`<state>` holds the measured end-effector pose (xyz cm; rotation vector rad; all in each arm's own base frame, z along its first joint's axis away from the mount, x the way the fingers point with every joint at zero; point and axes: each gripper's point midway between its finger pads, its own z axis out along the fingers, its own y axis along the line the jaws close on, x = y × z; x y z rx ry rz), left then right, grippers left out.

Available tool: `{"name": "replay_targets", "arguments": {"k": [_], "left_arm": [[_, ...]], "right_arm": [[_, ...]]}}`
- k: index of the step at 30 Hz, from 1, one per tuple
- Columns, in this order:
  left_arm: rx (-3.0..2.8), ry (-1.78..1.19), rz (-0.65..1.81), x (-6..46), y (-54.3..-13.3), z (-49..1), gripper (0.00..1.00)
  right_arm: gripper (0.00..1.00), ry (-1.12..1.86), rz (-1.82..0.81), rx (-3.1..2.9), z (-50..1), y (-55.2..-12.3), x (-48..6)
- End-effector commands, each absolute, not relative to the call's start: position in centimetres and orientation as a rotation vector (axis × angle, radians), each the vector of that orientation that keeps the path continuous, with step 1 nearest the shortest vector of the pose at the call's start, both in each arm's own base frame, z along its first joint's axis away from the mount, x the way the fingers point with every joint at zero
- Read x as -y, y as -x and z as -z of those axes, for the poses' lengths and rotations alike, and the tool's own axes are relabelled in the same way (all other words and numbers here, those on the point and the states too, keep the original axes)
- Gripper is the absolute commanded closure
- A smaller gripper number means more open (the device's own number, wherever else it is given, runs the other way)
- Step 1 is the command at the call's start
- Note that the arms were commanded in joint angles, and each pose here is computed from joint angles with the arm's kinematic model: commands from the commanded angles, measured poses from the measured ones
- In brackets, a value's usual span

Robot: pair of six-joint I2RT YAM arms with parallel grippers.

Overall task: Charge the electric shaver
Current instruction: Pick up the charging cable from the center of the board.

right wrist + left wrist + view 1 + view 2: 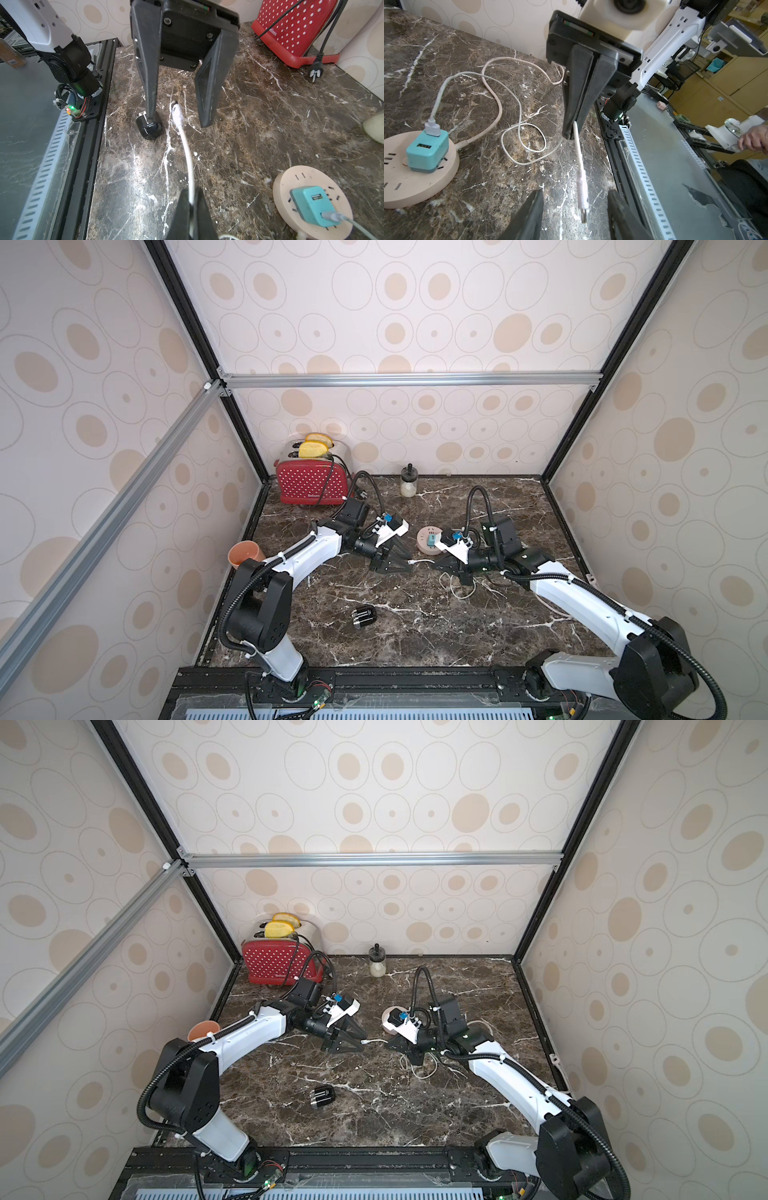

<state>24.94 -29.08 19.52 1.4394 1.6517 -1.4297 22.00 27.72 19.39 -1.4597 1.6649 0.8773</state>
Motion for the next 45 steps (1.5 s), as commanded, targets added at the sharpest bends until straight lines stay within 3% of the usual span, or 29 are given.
{"name": "replay_targets", "arguments": {"k": [1,5,7,11,12,15,18,19,31,45], "left_arm": [[-1.603,-1.471,1.465,29.3,-24.5,-20.5,0.65],[-1.597,-1.477,1.469,29.3,-24.5,-20.6,0.77],[-1.624,-1.471,1.484,29.2,-24.3,-20.6,0.88],[-1.642,-1.468,1.494,29.3,-24.4,-20.5,0.95],[-1.642,-1.47,1.492,29.3,-24.4,-20.5,0.98],[-1.656,-1.482,1.481,29.2,-24.2,-20.3,1.0],[-1.658,-1.492,1.472,29.0,-24.0,-20.3,1.0],[-1.659,-1.492,1.469,29.0,-24.0,-20.3,1.0],[-1.655,-1.501,1.448,28.9,-24.1,-20.4,1.0],[-1.651,-1.499,1.451,29.0,-24.3,-20.5,1.0]], "right_arm": [[1.0,1.49,-0.864,-1.614,-20.0,-22.1,-28.2],[1.0,1.493,-0.866,-1.614,-19.8,-22.0,-28.2],[1.0,1.494,-0.864,-1.615,-19.8,-22.0,-28.2],[1.0,1.476,-0.869,-1.63,-19.9,-22.2,-28.2],[0.95,1.456,-0.875,-1.647,-20.0,-22.4,-28.3],[0.57,1.402,-0.918,-1.681,-21.1,-22.9,-28.5],[0.36,1.38,-0.982,-1.666,-22.3,-23.0,-29.2],[0.34,1.375,-1.003,-1.664,-22.5,-23.0,-29.5],[0.36,1.319,-1.235,-1.718,-21.9,-23.7,-31.9],[0.44,1.361,-1.27,-1.772,-20.2,-23.0,-32.9]]}}
